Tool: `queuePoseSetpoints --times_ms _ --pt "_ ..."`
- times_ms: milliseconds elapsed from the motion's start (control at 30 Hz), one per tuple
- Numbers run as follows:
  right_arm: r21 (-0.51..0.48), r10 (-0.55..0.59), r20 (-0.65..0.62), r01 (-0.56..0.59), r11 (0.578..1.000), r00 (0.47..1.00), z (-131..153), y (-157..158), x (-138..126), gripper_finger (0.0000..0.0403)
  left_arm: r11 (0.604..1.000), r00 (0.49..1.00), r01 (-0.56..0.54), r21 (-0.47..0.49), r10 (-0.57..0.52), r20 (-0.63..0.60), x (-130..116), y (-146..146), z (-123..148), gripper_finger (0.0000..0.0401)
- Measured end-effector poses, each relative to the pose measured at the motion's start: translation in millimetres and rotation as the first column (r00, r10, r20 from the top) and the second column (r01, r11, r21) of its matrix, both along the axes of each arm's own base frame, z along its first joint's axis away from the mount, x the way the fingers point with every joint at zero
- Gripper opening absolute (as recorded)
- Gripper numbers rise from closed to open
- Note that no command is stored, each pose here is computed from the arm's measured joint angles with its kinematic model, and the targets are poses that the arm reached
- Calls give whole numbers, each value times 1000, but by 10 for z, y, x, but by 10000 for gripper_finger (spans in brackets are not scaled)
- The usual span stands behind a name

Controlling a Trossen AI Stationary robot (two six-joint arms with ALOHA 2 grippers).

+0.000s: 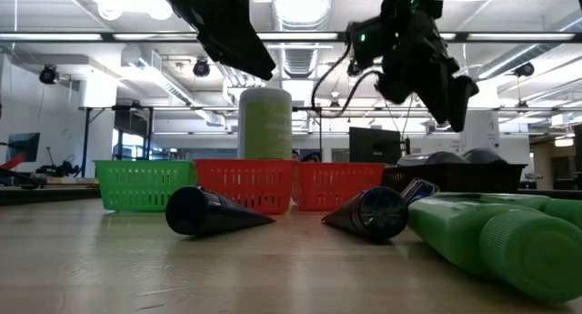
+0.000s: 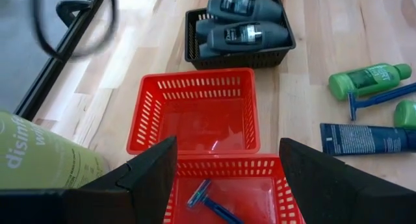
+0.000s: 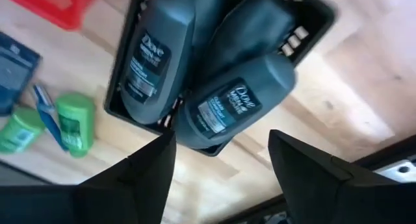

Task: Pick & Place Travel size toiletries
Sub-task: Put the blue razor into the left orange bin

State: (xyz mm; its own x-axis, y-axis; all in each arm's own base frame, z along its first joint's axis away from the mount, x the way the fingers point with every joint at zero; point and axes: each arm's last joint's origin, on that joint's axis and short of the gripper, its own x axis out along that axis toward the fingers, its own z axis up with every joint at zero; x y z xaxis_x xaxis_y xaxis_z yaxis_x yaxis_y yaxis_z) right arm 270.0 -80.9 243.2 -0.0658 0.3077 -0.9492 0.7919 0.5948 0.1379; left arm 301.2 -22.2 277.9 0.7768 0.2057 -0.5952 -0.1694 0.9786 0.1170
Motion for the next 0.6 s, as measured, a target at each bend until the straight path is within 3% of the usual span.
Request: queuePoseSetpoints --times_ms 233,433,600 --pt "-163 -47 107 65 985 993 396 183 -102 271 999 998 18 26 -17 -59 -33 3 -38 275" --pt "-162 -71 184 101 982 980 545 611 -109 290 999 995 24 26 -21 -97 -61 2 -63 275" --pt "-190 -59 210 100 977 976 523 1011 -38 304 999 969 30 -16 -33 -247 -239 -6 -110 275"
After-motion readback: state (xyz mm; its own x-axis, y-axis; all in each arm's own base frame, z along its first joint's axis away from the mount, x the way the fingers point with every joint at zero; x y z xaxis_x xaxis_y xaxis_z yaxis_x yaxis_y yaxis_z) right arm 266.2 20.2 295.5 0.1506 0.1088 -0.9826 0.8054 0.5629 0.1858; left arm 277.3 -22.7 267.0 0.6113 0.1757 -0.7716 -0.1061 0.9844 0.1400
